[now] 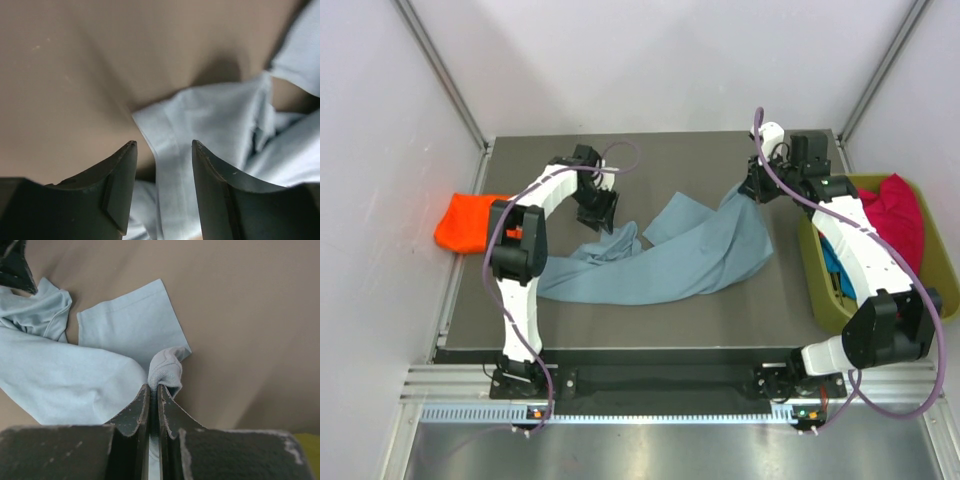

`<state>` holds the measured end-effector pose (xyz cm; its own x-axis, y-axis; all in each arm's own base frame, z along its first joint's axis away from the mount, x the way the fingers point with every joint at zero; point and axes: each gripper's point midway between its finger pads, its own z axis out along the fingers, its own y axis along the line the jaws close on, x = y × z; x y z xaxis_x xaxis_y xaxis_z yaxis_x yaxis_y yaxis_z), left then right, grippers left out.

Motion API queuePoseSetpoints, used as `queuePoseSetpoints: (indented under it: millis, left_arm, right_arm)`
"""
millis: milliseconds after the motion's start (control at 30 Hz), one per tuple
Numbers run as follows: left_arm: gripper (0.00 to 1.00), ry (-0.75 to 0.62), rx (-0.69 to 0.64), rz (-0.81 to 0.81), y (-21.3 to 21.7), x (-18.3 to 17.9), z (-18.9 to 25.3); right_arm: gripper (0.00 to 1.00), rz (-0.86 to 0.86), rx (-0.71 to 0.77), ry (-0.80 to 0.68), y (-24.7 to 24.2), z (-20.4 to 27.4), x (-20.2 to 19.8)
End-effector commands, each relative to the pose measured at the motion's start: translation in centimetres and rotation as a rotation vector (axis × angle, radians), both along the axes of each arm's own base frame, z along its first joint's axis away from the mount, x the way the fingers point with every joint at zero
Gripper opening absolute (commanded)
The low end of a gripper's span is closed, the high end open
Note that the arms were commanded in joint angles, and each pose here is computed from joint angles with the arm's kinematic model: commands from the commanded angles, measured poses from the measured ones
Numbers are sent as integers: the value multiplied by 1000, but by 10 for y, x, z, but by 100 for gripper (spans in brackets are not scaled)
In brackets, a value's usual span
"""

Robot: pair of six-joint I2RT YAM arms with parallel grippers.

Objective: Fold and stack the t-shirts
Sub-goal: Flatten the tshirt out

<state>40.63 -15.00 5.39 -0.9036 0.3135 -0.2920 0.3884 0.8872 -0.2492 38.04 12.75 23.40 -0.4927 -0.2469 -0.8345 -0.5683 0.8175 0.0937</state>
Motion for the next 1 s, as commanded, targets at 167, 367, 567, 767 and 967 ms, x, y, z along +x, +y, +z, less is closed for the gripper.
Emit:
queuePoseSetpoints:
  millis: [167, 367, 567, 767, 967]
  left_arm:
    - [50, 17, -57, 54, -2, 23, -26]
    - [38, 15, -87, 57, -7, 31, -28]
    - [0, 38, -125, 59, -8, 28, -21]
    - [0, -190, -196, 79, -3, 72, 71]
    - [0, -709, -184, 64, 9, 135, 244]
  right_arm:
    - [0, 5, 9, -115, 3, 31, 7]
    - [0, 0, 9, -118, 3, 31, 8]
    - [0, -7, 0, -122, 1, 30, 11]
    - [0, -83, -62, -202, -16, 42, 28]
    - [0, -239, -100, -357, -53, 98, 97]
